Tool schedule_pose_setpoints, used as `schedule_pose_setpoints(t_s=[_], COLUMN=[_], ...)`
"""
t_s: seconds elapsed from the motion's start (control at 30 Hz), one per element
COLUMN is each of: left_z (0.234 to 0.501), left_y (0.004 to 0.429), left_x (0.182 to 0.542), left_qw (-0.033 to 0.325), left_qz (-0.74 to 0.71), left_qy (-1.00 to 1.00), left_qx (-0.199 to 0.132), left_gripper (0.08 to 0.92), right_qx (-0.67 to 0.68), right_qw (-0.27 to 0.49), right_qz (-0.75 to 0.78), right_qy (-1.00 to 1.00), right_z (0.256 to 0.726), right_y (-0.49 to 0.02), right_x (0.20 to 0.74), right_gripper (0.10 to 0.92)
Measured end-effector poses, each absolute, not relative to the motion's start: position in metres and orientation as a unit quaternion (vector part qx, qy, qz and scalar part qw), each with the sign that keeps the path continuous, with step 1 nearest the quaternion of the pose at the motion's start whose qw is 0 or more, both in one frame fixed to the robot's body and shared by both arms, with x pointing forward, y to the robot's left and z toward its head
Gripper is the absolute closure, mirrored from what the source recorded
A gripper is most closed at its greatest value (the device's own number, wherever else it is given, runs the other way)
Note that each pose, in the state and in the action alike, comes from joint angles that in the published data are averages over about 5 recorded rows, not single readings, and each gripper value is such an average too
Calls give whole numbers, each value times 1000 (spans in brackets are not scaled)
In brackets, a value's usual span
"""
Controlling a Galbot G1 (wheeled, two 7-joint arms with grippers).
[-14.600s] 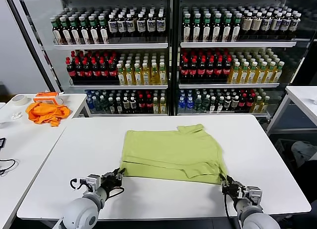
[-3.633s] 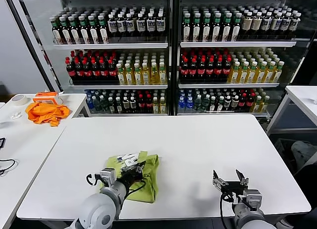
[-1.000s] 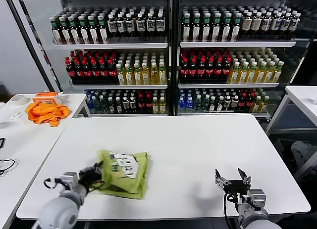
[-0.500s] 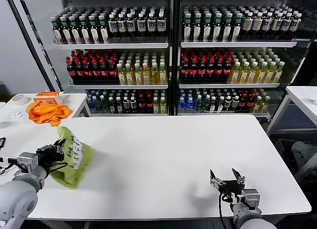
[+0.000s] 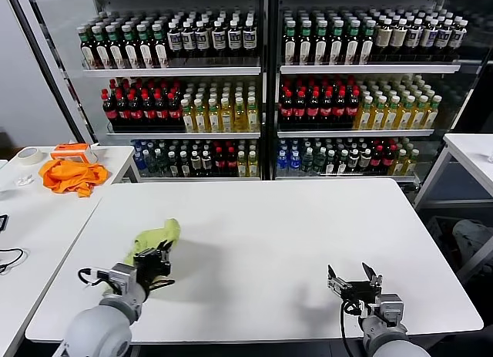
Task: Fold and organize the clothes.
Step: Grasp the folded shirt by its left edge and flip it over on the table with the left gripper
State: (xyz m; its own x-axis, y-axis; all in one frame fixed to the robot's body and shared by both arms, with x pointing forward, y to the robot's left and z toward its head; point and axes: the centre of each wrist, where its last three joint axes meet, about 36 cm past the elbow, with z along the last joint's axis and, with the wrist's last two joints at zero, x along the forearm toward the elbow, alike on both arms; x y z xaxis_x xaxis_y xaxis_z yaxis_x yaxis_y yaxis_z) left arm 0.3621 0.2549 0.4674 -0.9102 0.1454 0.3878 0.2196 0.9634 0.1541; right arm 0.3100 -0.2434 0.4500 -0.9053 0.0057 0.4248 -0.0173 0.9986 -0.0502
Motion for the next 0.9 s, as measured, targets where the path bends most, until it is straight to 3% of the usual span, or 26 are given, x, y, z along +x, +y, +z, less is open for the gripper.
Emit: schedule_pose_setpoints(t_s=[0.3,0.67,0.9], left_z=[484,538,556], left_y=[264,373,396], left_x=[376,387,380], left_qw=[155,141,142], left_qz=[-145,-297,-369], left_qy=[-974,-944,-918], left_qx=[-80,10,18], left_gripper=[902,902,902], right_qx=[5,9,11], right_qw=[216,213,214], right_qz=[28,21,20], right_qy=[-976,-977,-977], right_z=[451,448,447], right_y=[-244,-242,-239], right_x=[311,315,314], right_gripper=[200,200,200])
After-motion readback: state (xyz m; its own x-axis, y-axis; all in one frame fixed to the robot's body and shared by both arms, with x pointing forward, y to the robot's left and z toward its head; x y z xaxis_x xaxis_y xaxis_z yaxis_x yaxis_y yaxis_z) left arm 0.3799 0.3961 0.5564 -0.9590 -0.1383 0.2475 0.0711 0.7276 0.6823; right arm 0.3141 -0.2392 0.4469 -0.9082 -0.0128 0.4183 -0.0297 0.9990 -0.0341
